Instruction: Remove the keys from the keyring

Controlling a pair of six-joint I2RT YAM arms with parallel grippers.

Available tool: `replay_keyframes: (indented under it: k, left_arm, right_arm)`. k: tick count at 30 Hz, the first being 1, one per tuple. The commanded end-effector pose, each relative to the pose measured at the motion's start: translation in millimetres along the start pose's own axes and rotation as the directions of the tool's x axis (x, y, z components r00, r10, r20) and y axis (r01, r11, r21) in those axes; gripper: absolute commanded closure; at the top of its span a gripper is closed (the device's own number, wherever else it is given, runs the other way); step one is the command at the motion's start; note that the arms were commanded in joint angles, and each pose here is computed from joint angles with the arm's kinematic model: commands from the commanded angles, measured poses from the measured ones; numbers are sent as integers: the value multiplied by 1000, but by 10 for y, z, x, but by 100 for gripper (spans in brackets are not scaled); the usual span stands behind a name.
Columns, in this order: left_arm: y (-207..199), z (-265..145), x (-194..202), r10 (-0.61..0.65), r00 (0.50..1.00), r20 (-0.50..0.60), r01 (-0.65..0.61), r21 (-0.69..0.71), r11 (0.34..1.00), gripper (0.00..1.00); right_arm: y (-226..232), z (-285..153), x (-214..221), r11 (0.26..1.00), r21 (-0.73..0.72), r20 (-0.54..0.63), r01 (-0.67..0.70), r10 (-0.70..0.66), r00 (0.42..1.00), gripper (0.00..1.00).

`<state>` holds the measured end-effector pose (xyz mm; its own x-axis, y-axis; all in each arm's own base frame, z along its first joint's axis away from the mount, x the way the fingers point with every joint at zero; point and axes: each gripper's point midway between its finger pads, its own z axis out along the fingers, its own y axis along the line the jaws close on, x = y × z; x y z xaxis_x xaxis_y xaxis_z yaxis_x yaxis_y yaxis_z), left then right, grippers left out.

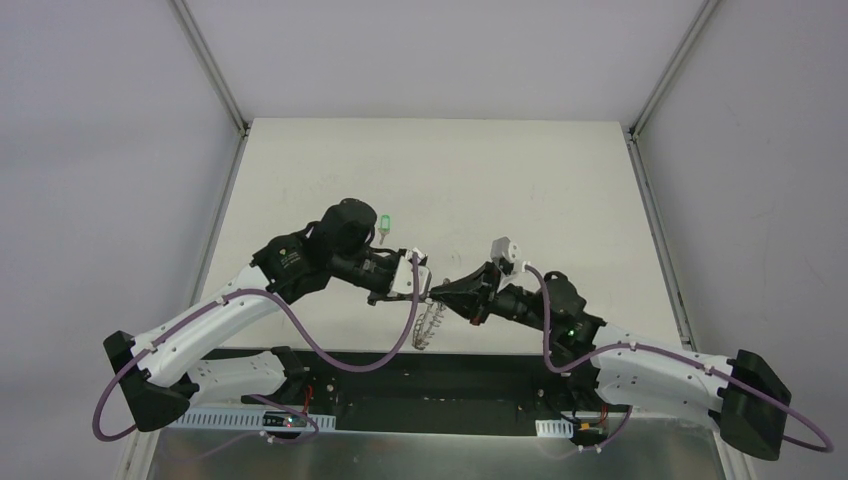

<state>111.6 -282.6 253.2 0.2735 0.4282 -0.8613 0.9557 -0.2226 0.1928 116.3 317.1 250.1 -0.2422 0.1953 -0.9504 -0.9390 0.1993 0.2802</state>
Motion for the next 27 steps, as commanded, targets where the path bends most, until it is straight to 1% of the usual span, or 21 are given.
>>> replay_keyframes:
  k: [1,5,11,13,16,18,20,22,25,26,27]
  left_arm:
    - [-115,15,-129,24,998,66,-28,56,998,100]
    - [-108,19,-110,23,998,60,-26,52,998,100]
    - [-102,22,-109,22,998,58,-25,51,998,100]
    - [-107,21,-110,24,998,59,-27,52,998,100]
    - [-103,16,-113,24,998,60,-27,50,998,100]
    - [-105,16,-113,24,998,60,-27,50,998,100]
    - [-109,15,-115,25,998,61,-28,51,998,100]
    - [-109,13,-119,26,998,62,-29,51,998,100]
    - [-114,18,-119,24,998,65,-27,56,998,100]
    - [-123,18,-128,24,997,68,-28,59,998,100]
    - [-126,16,-134,25,997,70,-30,61,998,100]
  right_arm:
    - [-60,-115,-910,996,79,407,-43,7,914,100]
    - [-143,-255,-948,991,117,481,-60,-4,877,100]
    - [-168,-296,-848,990,120,476,-71,5,879,100]
    - [-156,-295,-798,991,117,456,-58,-2,890,100]
    - [-81,-239,-626,996,85,356,-25,-7,935,99]
    - [-29,-209,-518,998,61,280,3,-20,960,88]
    - [-6,-215,-453,998,55,231,35,-47,972,75]
    - [8,-242,-398,995,52,184,89,-97,978,66]
    - [81,-277,-339,975,10,76,222,-222,972,62]
    - [84,-297,-248,968,-8,8,250,-250,968,62]
    - [98,-309,-216,953,-34,-35,300,-301,953,62]
